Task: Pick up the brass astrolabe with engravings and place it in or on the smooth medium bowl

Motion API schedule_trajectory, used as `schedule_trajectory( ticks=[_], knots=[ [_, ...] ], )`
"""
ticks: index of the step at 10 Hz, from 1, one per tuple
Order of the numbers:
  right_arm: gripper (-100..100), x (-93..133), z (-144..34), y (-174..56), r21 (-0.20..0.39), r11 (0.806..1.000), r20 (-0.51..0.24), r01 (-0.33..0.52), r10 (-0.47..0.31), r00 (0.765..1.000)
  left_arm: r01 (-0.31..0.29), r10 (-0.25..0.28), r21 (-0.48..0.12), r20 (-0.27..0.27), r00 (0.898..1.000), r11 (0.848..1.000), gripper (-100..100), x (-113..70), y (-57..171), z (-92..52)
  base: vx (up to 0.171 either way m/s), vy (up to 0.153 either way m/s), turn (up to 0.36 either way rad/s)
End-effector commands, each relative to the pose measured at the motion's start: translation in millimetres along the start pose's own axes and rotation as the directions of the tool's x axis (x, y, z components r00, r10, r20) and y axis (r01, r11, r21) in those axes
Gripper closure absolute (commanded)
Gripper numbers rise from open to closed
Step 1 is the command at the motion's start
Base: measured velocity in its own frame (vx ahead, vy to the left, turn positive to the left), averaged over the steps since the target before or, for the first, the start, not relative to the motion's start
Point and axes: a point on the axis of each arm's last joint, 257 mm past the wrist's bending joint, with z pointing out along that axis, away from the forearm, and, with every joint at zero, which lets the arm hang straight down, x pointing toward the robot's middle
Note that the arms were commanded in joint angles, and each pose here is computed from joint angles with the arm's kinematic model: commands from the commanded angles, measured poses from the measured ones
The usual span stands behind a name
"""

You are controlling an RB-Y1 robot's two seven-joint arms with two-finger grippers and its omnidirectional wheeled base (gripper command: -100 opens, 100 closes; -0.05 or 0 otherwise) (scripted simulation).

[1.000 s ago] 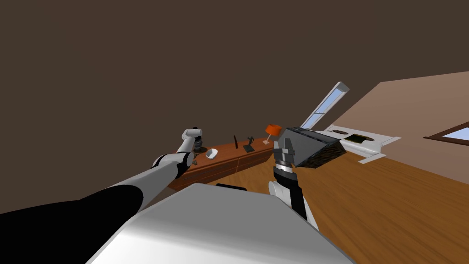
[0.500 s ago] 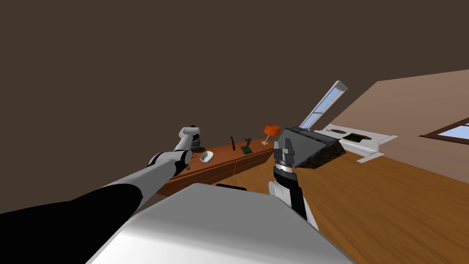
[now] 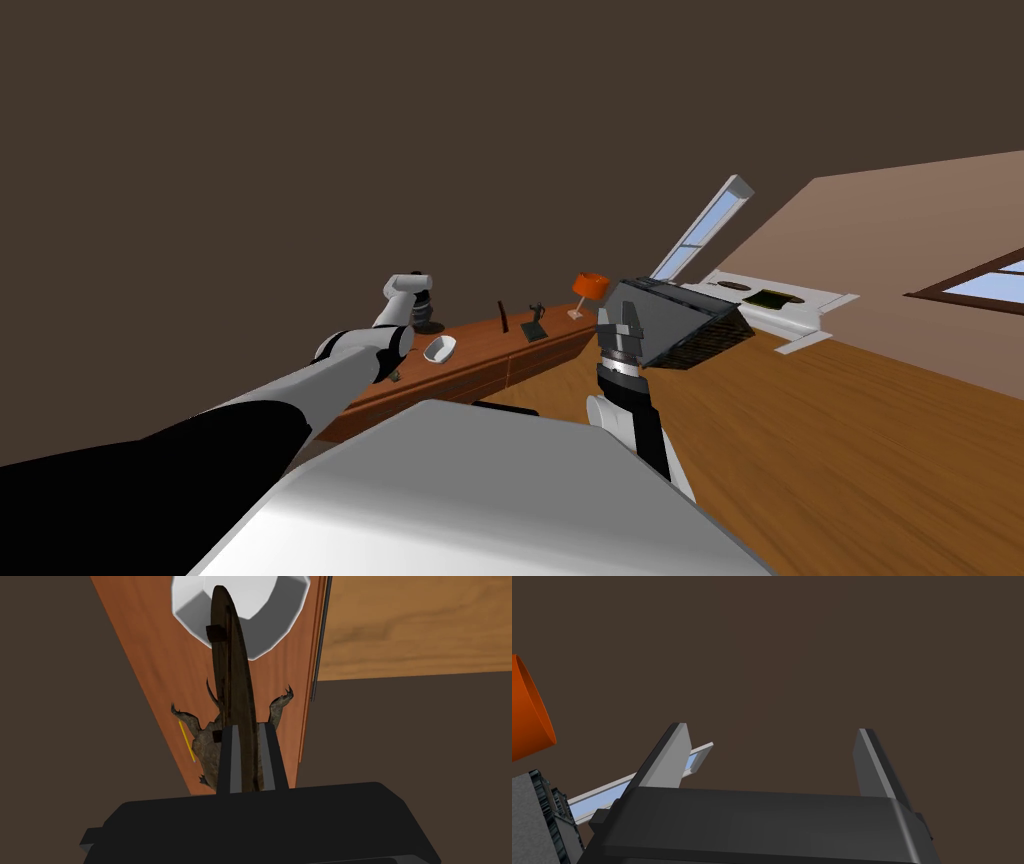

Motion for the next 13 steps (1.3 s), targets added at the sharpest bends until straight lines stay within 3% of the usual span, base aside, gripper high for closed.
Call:
schedule_trajectory(
  ticks=[1,2,3,7,8,9,10,13],
  knots=[
    [0,0,0.0,0,0.000,1.000,0.000,0.000,0.000,1.000,0.005,-0.005,-0.039,0.001,1.000,0.999,100,-4.5,9,-1.5,0.103,-0.083,-0.015],
    [0,0,0.0,0,0.000,1.000,0.000,0.000,0.000,1.000,0.002,-0.002,-0.022,0.001,1.000,1.000,100,-2.9,5,-1.5,0.044,-0.035,-0.001],
    [0,0,0.0,0,0.000,1.000,0.000,0.000,0.000,1.000,0.002,-0.002,-0.026,0.000,1.000,1.000,-100,-2.6,6,-1.7,0.008,-0.008,-0.003],
    [0,0,0.0,0,0.000,1.000,0.000,0.000,0.000,1.000,0.001,-0.001,-0.026,0.000,1.000,1.000,-100,-2.1,5,-1.8,0.000,0.000,0.000],
    [0,0,0.0,0,0.000,1.000,0.000,0.000,0.000,1.000,0.001,-0.001,-0.026,0.000,1.000,1.000,0,-2.1,5,-1.8,0.000,0.000,0.000],
    [0,0,0.0,0,0.000,1.000,0.000,0.000,0.000,1.000,0.039,-0.039,-0.036,-0.002,0.999,0.999,-100,-33.9,12,-6.4,-0.003,-0.037,-0.250],
    [0,0,0.1,0,0.000,1.000,0.000,0.000,0.000,1.000,0.040,-0.040,-0.035,-0.001,0.999,0.999,-100,-34.8,12,-6.8,-0.003,-0.041,-0.150],
    [0,0,0.1,0,0.000,1.000,0.000,0.000,0.000,1.000,0.096,-0.096,-0.044,0.001,0.995,0.994,-100,-82.4,23,-17.5,0.001,-0.050,-0.152]
  ],
)
